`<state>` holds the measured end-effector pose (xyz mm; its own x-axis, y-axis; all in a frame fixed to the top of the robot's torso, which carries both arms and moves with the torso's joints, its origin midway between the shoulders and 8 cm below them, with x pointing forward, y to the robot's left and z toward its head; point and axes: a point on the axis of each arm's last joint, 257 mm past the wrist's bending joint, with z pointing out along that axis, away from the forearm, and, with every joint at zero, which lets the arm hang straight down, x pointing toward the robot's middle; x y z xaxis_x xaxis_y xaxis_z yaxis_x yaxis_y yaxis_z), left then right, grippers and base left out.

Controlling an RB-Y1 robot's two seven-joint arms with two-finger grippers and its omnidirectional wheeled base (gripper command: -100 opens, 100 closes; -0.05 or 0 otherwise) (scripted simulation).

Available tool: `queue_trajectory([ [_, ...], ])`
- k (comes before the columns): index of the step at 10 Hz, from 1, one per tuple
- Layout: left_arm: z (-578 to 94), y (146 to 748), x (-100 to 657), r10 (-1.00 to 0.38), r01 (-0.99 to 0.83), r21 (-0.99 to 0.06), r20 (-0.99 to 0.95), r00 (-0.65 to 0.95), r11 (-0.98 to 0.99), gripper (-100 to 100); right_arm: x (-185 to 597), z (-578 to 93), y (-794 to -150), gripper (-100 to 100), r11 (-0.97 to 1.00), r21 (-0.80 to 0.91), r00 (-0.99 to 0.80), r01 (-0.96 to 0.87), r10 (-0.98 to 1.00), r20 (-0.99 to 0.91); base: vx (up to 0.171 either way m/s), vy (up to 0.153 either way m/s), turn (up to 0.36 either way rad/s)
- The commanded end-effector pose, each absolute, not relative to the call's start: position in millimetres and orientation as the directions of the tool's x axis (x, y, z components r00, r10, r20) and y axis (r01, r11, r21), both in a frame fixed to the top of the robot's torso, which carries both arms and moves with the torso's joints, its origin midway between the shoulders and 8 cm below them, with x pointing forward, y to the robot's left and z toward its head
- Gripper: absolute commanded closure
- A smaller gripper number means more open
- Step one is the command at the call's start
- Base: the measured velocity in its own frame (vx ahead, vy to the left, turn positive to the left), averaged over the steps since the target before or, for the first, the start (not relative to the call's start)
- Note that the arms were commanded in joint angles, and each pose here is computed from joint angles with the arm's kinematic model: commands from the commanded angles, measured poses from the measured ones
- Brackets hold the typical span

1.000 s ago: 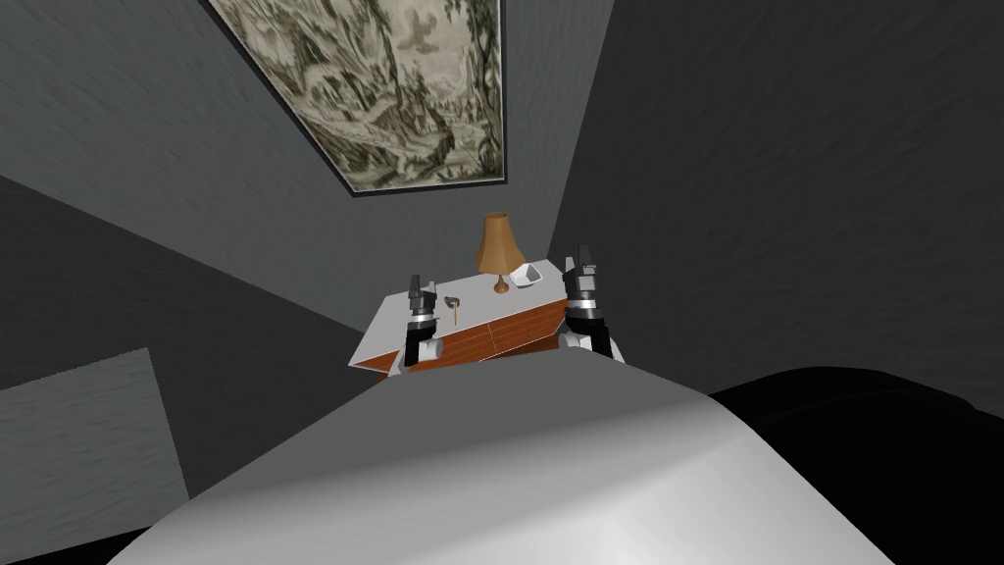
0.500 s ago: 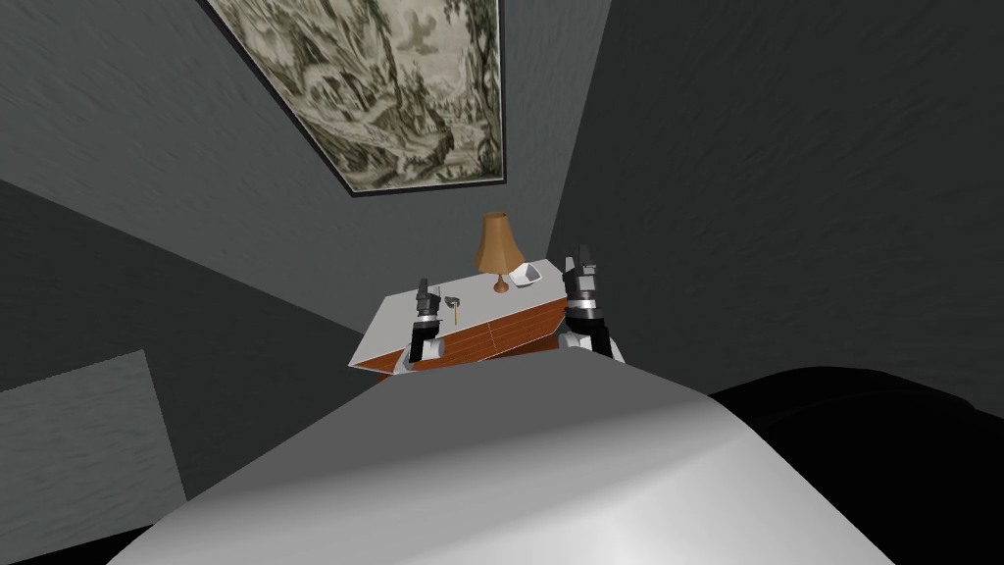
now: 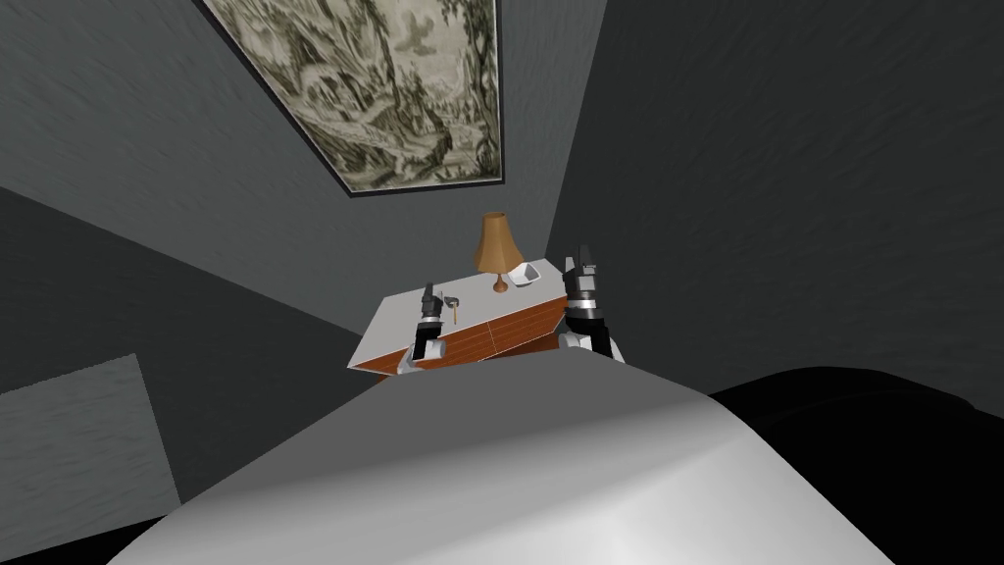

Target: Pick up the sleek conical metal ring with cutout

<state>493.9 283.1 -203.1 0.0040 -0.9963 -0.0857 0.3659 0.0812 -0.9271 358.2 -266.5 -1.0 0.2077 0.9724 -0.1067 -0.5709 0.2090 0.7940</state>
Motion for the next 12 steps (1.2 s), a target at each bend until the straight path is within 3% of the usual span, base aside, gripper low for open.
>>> queue_trajectory([
  [1, -218, 285, 496, -0.996, 0.334, -0.939, -0.092, 0.008, 0.089, -100, 358, -1, -266, 0, 0.209, 0.794, 0.208, -0.571, 0.972, -0.107, -0.004, 0.006, -0.018],
  [12, -313, 303, 510, -0.989, 0.121, -0.981, -0.147, 0.036, 0.150, -100, 358, -1, -266, 0, 0.209, 0.794, 0.208, -0.571, 0.972, -0.107, 0.002, 0.001, -0.030],
])
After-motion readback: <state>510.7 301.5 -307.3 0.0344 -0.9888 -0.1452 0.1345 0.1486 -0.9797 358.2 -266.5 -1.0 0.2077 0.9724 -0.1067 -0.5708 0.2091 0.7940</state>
